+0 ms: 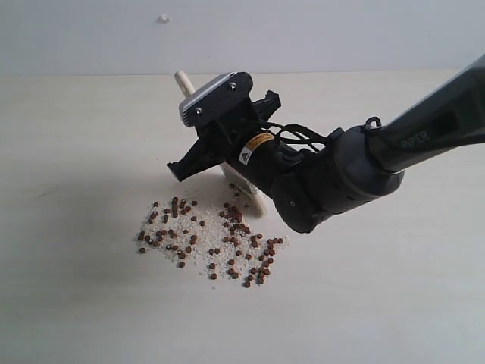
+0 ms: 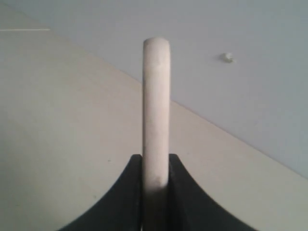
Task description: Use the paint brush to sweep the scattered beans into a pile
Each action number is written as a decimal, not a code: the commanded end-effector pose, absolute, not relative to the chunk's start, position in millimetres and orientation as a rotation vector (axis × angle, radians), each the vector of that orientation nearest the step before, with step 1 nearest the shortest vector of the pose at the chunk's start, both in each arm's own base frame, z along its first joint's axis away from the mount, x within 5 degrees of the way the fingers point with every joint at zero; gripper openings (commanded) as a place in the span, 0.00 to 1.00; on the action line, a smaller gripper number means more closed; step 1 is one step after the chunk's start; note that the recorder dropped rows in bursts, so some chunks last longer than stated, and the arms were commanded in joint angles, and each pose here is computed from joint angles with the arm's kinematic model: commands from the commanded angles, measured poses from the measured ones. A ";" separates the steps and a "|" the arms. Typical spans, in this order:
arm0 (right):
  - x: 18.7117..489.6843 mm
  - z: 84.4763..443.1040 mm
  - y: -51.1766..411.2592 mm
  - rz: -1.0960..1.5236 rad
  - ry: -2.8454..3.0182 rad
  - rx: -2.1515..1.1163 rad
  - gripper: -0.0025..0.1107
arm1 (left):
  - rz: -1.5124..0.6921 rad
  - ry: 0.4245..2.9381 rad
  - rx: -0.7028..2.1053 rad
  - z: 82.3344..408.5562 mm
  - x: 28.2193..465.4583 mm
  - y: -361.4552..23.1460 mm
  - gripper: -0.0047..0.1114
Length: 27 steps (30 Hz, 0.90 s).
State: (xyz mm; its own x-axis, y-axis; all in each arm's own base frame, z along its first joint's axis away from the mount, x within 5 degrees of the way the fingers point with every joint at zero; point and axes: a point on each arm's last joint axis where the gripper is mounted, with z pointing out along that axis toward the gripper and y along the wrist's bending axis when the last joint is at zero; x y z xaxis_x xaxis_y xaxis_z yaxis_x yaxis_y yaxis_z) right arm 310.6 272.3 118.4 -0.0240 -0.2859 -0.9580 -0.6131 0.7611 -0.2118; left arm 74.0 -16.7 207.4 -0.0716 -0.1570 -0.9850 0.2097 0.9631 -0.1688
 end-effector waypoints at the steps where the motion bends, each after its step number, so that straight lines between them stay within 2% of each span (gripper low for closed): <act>1: 301.0 110.4 280.3 0.411 1.678 -0.862 0.02 | -0.310 1.607 0.032 208.3 73.5 -16.6 0.04; 5: 298.6 119.3 281.8 0.432 1.670 -0.891 0.02 | -0.310 1.607 0.032 208.3 73.5 -16.6 0.04; 9: 298.6 144.2 281.0 0.429 1.613 -0.868 0.02 | -0.310 1.607 0.032 208.3 73.5 -16.6 0.04; 17: 305.4 197.7 251.0 0.165 1.704 -0.669 0.02 | -0.310 1.607 0.032 208.3 73.5 -16.6 0.04; 23: 300.8 196.4 215.4 -0.250 1.853 -0.378 0.02 | -0.310 1.607 0.032 208.3 73.5 -16.6 0.04; 27: 253.1 180.2 219.8 -0.368 1.822 -0.248 0.02 | -0.310 1.607 0.032 208.3 73.5 -16.6 0.04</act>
State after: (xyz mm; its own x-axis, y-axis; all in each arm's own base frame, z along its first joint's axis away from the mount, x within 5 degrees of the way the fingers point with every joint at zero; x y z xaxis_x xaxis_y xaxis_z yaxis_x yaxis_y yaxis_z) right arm 270.9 219.8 181.0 -0.2829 -0.3740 -0.8832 -0.0645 0.9262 -0.3716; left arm 74.0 -16.7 207.4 -0.0716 -0.1570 -0.9850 0.2097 0.9631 -0.1688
